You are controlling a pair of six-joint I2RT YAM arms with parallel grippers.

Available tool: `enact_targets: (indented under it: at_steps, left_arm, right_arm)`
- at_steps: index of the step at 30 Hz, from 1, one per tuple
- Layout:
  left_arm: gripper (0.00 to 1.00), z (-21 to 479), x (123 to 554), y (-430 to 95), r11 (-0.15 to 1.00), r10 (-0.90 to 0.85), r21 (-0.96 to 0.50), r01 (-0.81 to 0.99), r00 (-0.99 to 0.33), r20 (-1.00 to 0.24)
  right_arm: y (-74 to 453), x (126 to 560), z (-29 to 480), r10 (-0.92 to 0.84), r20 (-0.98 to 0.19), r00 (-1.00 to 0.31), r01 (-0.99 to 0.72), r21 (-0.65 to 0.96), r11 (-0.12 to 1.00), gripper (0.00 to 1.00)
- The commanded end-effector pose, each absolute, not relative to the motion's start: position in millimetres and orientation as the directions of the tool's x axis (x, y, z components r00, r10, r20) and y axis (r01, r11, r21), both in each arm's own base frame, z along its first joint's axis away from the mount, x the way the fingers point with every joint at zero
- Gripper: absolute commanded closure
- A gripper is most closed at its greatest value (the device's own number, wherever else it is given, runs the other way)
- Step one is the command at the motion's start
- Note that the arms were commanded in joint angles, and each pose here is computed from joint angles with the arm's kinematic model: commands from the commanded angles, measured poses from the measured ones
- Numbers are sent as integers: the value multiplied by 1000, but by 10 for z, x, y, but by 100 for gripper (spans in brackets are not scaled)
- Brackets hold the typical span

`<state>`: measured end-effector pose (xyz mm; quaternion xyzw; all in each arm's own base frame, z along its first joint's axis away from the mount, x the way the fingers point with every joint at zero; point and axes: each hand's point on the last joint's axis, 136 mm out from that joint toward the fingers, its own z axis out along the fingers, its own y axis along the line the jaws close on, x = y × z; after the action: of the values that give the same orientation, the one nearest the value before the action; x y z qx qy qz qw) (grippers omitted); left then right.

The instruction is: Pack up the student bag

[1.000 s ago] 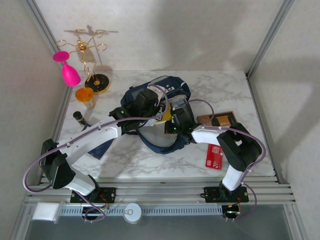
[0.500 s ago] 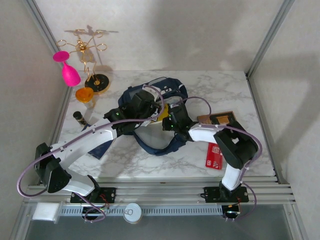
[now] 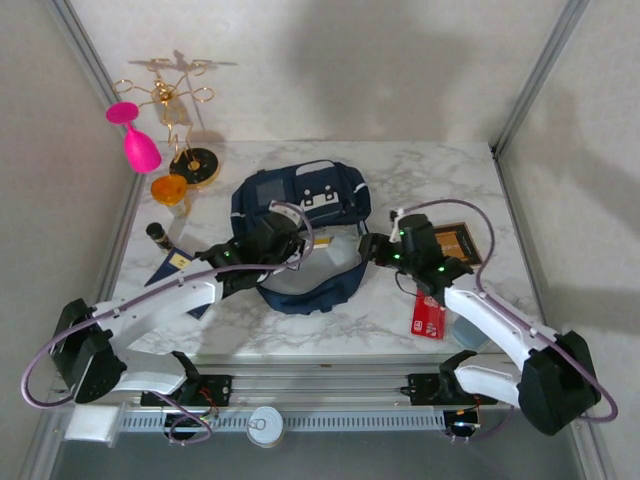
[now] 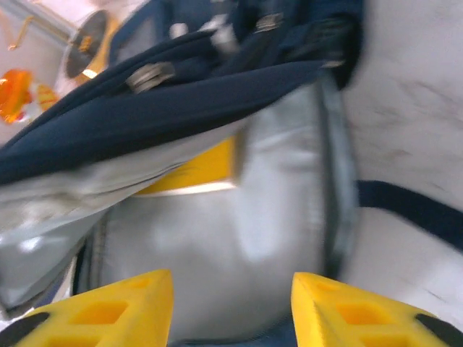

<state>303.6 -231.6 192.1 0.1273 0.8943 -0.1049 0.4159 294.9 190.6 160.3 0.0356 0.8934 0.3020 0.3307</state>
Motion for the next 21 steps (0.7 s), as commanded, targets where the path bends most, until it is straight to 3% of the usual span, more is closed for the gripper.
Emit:
enact_targets:
  at_steps: [1,3,5,8,12,21]
  left_arm:
    - [99,1867,2953,-2330,934,43,-202,296,-650,-758]
    - [75,1823,2862,-2422,914,23,-260,312,-679,-734]
    - [63,1865,2742,-2603,875,17,-325,358,-695,-719]
    - [58,2086,2608,-2889,818,-30,-405,408,-672,-740]
    - [50,2310,2502,-3348,695,-130,-552,461,-674,-727]
    - [49,2052,2631,-3981,689,-78,-546,477,-700,-710]
  right_arm:
    - [1448,2702,1212,328,-367,-870,90,537,839,44]
    - [1137,2759,1179,398,-352,-847,190,498,846,36]
    - [813,2814,1139,487,-340,-805,309,461,832,21]
    - [506,2885,1090,597,-304,-743,425,474,771,11]
    - [205,3007,1016,705,-292,-646,527,498,689,7]
    - [18,3189,699,829,-183,-528,637,561,529,15]
